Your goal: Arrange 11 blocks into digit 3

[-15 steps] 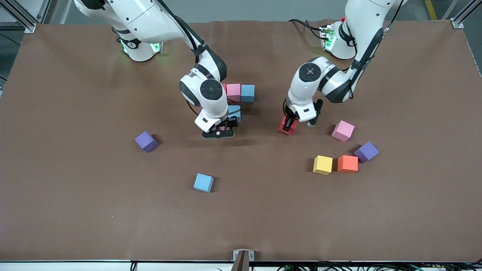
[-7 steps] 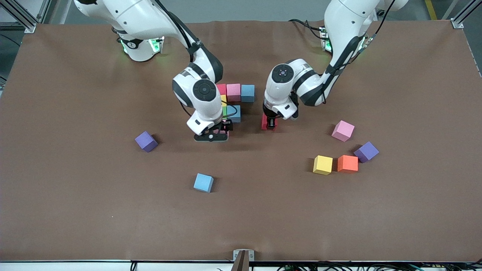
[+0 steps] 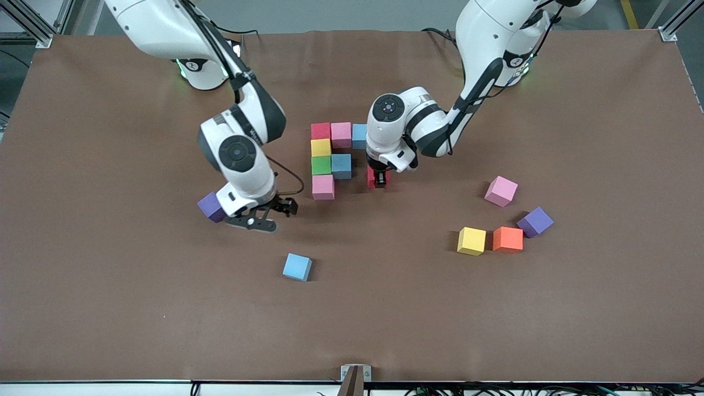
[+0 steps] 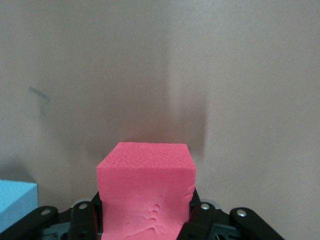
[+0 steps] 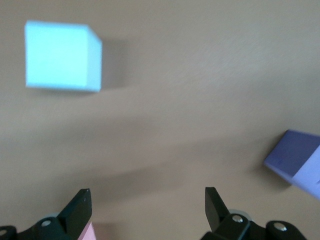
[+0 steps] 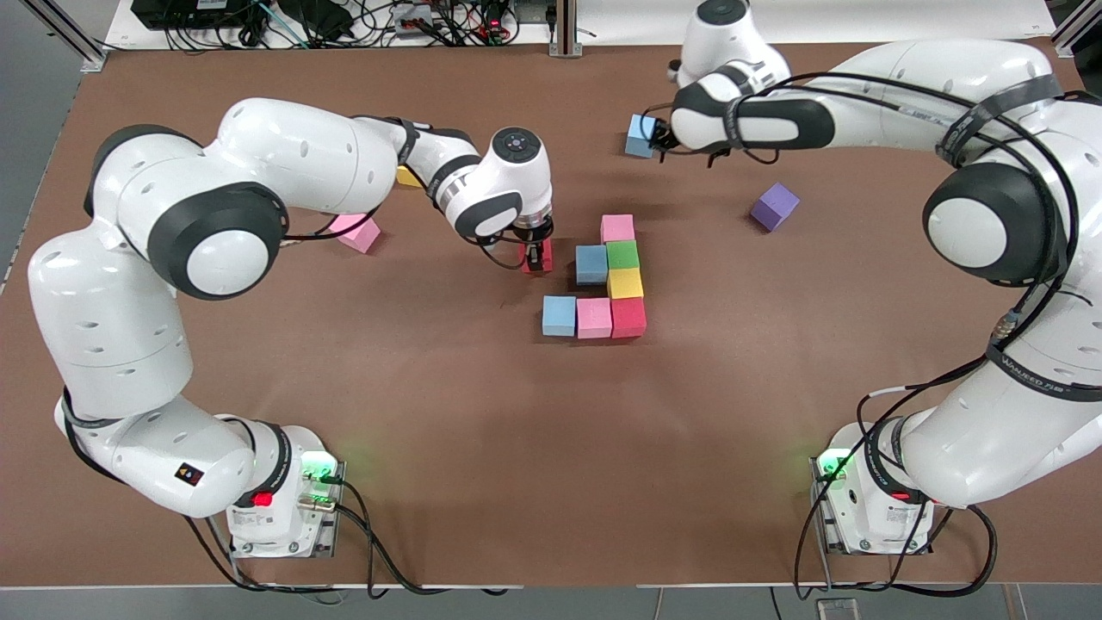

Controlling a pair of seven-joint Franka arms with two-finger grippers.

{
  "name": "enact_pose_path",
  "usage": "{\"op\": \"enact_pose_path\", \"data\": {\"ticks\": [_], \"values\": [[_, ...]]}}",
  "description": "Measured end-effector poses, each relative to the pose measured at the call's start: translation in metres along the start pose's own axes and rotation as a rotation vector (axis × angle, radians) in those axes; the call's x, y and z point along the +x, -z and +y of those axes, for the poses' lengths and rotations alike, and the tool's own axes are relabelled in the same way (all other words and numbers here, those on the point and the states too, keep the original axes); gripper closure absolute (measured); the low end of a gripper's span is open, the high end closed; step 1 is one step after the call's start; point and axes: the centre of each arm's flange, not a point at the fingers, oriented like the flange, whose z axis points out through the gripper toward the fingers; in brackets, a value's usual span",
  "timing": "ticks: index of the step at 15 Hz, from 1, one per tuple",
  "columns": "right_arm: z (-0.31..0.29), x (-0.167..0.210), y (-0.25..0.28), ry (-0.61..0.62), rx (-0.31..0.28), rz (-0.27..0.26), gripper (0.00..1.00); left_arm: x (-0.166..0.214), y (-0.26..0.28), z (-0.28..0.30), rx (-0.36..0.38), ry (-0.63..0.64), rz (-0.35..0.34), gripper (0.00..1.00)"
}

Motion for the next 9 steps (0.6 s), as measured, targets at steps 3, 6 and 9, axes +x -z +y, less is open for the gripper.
{"op": "enact_pose_path", "data": {"ticks": [3, 6, 9], "values": [[0.000, 0.020, 0.014, -0.132, 0.051, 0.006, 0.00, -0.011, -0.001, -0.010, 0.010, -0.015, 0.008, 0.41], [-0.015, 0.047, 0.012, -0.216, 0.086, 0.022, 0.00, -0.021, -0.003, -0.024, 0.020, -0.029, 0.020, 0.41], [-0.022, 0.069, -0.009, -0.207, 0.088, 0.032, 0.00, -0.025, -0.003, -0.026, 0.024, -0.016, 0.032, 0.41]]}}
